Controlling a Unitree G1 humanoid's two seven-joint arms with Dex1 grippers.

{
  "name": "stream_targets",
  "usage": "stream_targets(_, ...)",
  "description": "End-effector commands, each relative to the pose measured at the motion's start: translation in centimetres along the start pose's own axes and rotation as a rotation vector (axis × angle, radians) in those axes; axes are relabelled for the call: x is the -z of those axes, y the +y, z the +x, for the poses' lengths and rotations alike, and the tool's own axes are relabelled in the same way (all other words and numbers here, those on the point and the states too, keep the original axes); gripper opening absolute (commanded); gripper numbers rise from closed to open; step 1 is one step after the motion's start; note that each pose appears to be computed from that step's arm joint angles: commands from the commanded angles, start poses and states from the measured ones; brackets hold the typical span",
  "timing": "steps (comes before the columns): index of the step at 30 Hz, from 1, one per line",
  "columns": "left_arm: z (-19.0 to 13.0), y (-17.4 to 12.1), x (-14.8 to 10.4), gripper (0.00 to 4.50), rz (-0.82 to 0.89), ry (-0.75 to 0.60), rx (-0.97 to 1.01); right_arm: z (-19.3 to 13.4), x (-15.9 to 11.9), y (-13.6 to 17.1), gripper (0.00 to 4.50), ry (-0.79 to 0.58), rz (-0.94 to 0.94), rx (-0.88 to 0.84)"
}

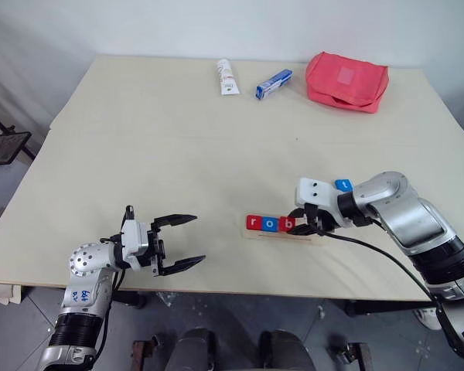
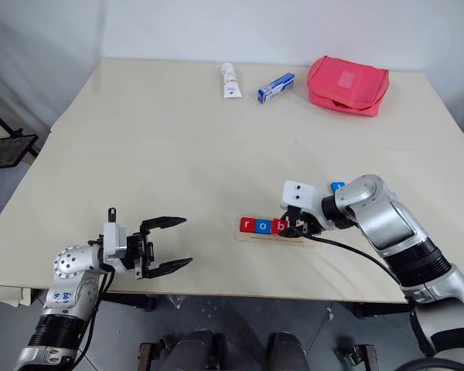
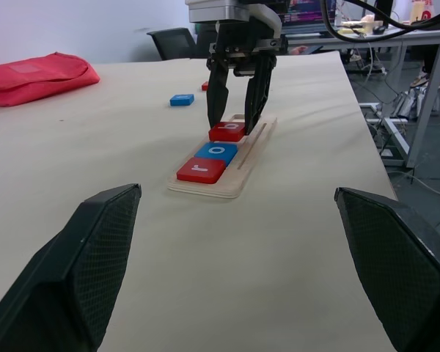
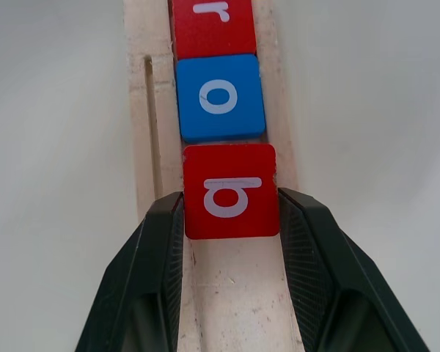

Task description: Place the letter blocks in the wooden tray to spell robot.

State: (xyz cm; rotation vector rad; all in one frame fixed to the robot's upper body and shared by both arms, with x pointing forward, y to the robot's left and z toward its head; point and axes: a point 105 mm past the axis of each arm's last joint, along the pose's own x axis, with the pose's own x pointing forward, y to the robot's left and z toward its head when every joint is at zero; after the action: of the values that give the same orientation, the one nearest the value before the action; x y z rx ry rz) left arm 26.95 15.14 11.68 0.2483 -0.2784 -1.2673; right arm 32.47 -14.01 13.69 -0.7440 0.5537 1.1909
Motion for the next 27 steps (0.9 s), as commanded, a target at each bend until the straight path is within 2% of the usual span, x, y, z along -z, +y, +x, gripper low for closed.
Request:
stream_targets(1,0.2,-0.1,-0.5,4.5,0.036,-0.009,0.005,-0.4,-1.4,-0.3,2.51,-0.023,-0.05,0.017)
stream_targets(6,0.2,0.0,-0.4,4.5,0.037,-0.008,0.006,-0.9,-2.3,-0.1,4.25,-0.058,-0.053,0.024)
stream_targets(7,0.2,0.0,-0.4,4.5,0.037,-0.008,0.006,-1.0,-2.3,-0.1,4.48,-0.057,-0.052,0.026)
stream_targets(13,0.5,0.1,-0.3,4.5,0.035,-0.012,0.012,-2.7,-1.4,0.4,4.48,-0.076,-0.001,0.083)
stream_targets(16,0.5,0.1,-0.2,4.5,0.034,-0.012,0.017,-3.4,-0.9,1.4,3.88,-0.098,0.007,0.073)
stream_targets(27,0.7,0.4,-0.3,4.5,0.038,-0.018,0.03,-2.1,2.1,0.9,0.01,-0.067,0.113,0.116)
